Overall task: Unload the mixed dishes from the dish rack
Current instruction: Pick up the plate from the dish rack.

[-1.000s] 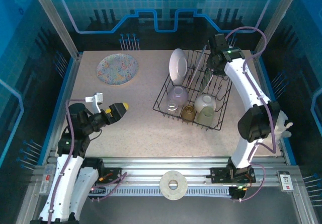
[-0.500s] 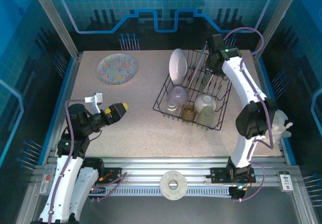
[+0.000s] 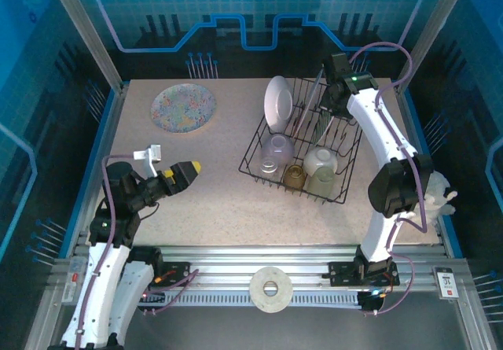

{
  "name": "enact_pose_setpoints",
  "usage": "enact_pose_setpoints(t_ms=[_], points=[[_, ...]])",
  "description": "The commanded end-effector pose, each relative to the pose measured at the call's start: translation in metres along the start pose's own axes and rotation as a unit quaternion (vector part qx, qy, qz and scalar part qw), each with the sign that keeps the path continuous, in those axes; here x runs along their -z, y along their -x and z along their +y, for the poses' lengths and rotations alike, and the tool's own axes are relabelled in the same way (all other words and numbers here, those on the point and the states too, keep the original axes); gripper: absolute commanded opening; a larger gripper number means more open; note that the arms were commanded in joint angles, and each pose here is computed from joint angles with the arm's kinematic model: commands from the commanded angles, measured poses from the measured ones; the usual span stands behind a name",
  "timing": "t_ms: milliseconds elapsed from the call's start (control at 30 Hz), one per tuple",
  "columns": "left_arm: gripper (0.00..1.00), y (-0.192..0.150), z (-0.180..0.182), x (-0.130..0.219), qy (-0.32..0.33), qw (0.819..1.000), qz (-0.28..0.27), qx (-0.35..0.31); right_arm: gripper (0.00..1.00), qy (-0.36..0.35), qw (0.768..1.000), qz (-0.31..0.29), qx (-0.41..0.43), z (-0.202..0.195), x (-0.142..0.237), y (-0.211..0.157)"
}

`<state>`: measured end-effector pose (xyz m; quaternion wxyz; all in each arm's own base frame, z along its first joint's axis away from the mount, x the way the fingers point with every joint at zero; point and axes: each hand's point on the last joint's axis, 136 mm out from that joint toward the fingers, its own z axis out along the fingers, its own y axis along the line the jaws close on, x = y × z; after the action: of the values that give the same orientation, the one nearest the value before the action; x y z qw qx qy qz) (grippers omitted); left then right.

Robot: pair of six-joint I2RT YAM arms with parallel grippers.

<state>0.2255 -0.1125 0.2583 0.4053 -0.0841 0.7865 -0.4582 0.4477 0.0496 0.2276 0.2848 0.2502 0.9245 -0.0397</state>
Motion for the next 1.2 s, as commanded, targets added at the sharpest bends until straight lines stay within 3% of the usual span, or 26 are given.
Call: enact_pose_setpoints(t_ms=[0,267,767,1167], points=[[0.99,-0.001,-0.028,0.003,-0.067,0.998,0.011,-0.017,0.0,0.01,0.999,-0.039,-0.012,-0.001,0.029,0.017],[0.99,-0.001,-0.048,0.006,-0.117,0.993,0.024,-0.023,0.0,0.018,0.998,-0.067,-0.011,-0.007,0.052,0.029],[0.99,0.002,-0.045,0.002,-0.115,0.993,0.021,-0.003,0.0,0.015,0.991,-0.129,-0.016,-0.028,0.097,0.05],[0.99,0.011,-0.038,-0.005,-0.102,0.995,0.01,0.019,0.0,0.045,0.979,-0.196,-0.031,-0.063,0.167,0.06]])
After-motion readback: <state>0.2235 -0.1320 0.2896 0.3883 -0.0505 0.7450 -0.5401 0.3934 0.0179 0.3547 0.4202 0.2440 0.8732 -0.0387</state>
